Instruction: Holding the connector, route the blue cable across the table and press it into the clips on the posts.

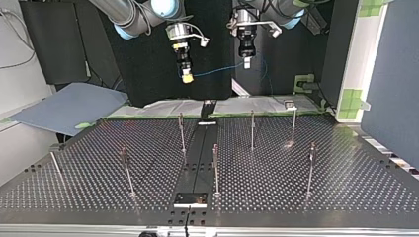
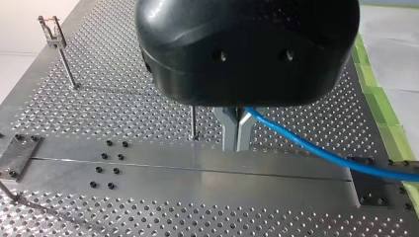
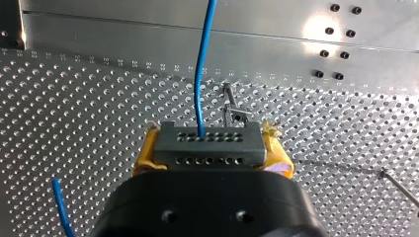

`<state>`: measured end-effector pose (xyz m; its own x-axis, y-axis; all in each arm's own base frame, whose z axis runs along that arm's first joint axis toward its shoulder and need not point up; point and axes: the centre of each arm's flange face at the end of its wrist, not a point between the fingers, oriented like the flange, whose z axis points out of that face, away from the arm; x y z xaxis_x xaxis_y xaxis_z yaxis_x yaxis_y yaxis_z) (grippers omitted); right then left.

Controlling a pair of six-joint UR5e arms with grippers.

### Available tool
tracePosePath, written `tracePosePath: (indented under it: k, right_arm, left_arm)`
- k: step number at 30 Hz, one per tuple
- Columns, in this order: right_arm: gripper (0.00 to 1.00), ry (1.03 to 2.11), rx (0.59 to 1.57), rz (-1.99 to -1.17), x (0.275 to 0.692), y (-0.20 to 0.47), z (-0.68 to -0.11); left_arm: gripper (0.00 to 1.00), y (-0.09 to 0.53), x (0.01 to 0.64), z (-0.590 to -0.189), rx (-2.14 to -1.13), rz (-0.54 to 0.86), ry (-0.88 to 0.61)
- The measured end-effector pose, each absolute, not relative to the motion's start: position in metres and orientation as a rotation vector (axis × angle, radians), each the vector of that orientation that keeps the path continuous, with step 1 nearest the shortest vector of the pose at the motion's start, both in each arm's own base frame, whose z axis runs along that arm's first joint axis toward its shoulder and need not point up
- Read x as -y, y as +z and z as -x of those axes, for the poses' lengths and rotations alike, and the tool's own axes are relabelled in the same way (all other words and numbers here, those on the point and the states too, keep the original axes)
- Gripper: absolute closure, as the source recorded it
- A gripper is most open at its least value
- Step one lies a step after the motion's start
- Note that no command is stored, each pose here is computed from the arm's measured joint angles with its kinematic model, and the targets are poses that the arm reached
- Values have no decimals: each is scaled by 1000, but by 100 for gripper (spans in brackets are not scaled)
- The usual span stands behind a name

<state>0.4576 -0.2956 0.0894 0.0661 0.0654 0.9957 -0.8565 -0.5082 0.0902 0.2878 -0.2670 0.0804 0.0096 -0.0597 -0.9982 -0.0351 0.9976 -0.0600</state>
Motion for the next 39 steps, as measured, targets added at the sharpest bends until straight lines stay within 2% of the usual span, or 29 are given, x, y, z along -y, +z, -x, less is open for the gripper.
tracePosePath:
  k: [12, 22, 39]
  right_arm:
    - [100, 1541, 809, -1597, 295, 88, -459]
    - [100, 1469, 825, -1688, 288, 53, -454]
    - [100, 1465, 826, -1693, 287, 51, -454]
  left_arm:
    - [100, 73, 260, -293, -1602, 64, 18]
    - [100, 71, 259, -292, -1616, 60, 27]
    - [100, 71, 259, -292, -1616, 59, 28]
